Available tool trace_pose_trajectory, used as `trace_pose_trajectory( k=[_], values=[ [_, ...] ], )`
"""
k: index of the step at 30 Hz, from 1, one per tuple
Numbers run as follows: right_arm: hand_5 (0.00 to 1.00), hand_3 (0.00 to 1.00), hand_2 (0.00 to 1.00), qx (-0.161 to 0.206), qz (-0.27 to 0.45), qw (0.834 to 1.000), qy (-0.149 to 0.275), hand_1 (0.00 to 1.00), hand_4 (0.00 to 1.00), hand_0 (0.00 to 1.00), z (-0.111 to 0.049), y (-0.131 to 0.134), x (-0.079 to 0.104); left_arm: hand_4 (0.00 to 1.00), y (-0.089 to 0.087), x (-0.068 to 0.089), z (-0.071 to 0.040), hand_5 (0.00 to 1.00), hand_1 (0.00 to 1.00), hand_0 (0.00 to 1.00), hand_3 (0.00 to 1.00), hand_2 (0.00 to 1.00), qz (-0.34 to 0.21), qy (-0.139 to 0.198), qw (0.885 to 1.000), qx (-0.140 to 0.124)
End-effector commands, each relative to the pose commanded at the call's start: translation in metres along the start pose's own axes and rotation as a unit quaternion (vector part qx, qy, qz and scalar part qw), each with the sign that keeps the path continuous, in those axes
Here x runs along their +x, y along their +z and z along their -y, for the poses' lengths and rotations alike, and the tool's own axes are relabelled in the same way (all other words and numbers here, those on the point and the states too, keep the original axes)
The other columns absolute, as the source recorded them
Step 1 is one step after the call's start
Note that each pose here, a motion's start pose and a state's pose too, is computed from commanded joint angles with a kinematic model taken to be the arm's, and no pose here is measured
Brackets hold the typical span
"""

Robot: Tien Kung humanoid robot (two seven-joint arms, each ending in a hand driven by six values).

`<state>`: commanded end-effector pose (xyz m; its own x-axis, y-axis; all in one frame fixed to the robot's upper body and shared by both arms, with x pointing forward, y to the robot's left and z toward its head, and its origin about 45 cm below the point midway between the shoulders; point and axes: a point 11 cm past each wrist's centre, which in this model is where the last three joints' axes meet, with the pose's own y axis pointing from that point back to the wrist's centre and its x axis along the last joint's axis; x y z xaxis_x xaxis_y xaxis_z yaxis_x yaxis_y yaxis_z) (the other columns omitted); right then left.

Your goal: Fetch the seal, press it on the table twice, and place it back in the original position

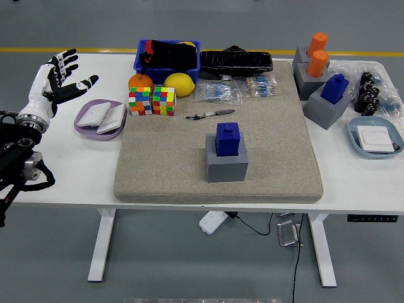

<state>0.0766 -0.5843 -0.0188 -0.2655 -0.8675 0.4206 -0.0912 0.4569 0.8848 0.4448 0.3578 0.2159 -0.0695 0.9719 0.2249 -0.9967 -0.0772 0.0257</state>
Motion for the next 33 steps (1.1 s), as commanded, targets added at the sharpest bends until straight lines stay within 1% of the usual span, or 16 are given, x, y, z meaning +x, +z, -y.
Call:
trace_pose_trajectory(
  k=[33],
  values=[
    [0.531, 0.745, 0.732, 0.001, 0.0, 1.0, 0.003, 0.748, 0.831, 0.886, -0.0005, 0.0001, 0.0037, 0.867, 0.0047, 0.0006, 0.0019, 0.087, 0.88, 0.944, 0.883, 0.903, -0.001, 0.002, 1.0, -0.006]
  ],
)
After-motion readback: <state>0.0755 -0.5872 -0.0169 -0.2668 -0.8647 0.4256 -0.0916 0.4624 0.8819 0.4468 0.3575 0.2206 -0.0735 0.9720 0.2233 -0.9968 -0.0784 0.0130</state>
